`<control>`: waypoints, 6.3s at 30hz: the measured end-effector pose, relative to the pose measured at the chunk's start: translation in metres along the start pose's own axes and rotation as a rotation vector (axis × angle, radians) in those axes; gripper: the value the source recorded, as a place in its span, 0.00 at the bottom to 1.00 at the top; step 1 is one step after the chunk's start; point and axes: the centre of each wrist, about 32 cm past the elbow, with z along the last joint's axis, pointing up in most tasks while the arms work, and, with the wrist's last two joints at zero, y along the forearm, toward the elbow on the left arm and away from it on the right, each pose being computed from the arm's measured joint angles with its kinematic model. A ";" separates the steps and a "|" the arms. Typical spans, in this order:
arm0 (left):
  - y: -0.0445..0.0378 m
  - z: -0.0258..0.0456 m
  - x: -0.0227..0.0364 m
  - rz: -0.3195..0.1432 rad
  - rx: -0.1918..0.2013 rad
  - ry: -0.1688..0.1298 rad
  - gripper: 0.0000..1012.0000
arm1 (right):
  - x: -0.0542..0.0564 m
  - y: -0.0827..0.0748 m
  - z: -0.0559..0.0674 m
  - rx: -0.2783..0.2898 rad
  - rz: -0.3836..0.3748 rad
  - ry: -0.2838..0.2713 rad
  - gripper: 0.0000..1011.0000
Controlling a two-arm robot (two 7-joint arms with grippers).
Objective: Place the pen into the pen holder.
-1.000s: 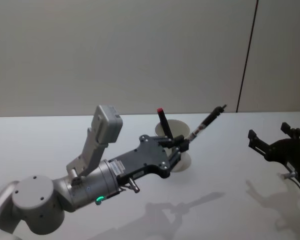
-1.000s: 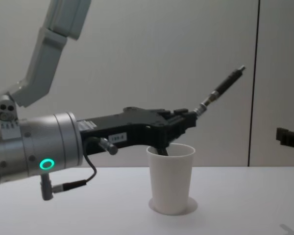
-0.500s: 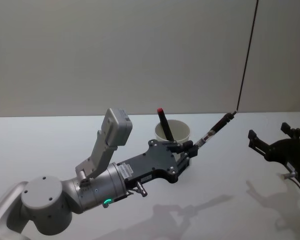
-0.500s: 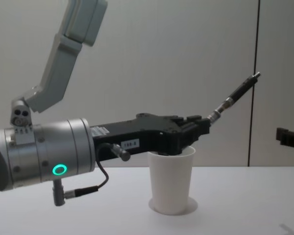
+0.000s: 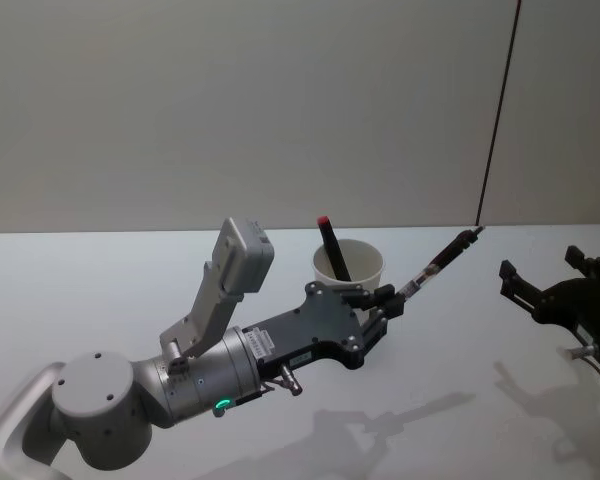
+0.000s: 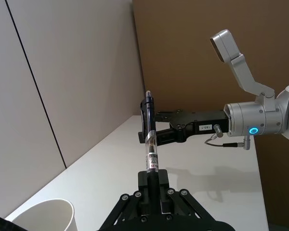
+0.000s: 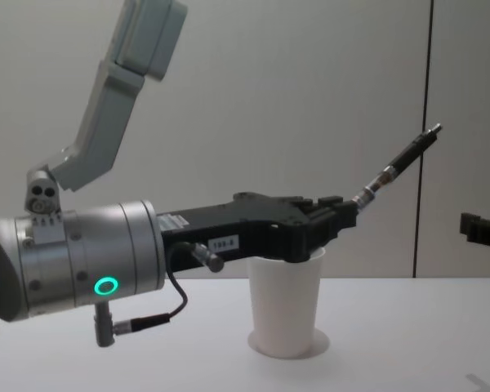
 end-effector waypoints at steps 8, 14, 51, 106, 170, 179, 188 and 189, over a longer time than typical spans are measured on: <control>-0.0006 -0.0003 -0.0002 -0.002 0.001 0.002 0.13 | 0.002 -0.001 0.000 0.006 0.015 0.002 0.99; -0.0009 -0.0003 -0.0003 -0.003 0.001 0.002 0.13 | 0.005 -0.002 0.001 0.012 0.042 0.016 0.99; -0.0013 -0.0005 -0.0005 -0.004 0.000 0.003 0.13 | 0.059 -0.014 -0.011 0.052 0.475 0.299 0.99; -0.0013 -0.0005 -0.0005 -0.004 0.001 0.003 0.13 | 0.035 0.000 -0.031 0.121 0.629 0.642 0.99; -0.0013 -0.0005 -0.0005 -0.004 0.001 0.003 0.13 | -0.044 -0.003 0.021 -0.004 0.384 0.698 0.99; -0.0013 -0.0006 -0.0005 -0.004 0.001 0.003 0.13 | -0.044 -0.005 0.023 -0.010 0.375 0.693 0.94; -0.0013 -0.0005 -0.0005 -0.004 0.001 0.003 0.13 | -0.045 -0.006 0.024 -0.009 0.378 0.699 0.68; -0.0013 -0.0005 -0.0005 -0.004 0.001 0.003 0.13 | -0.045 -0.006 0.024 -0.009 0.378 0.699 0.67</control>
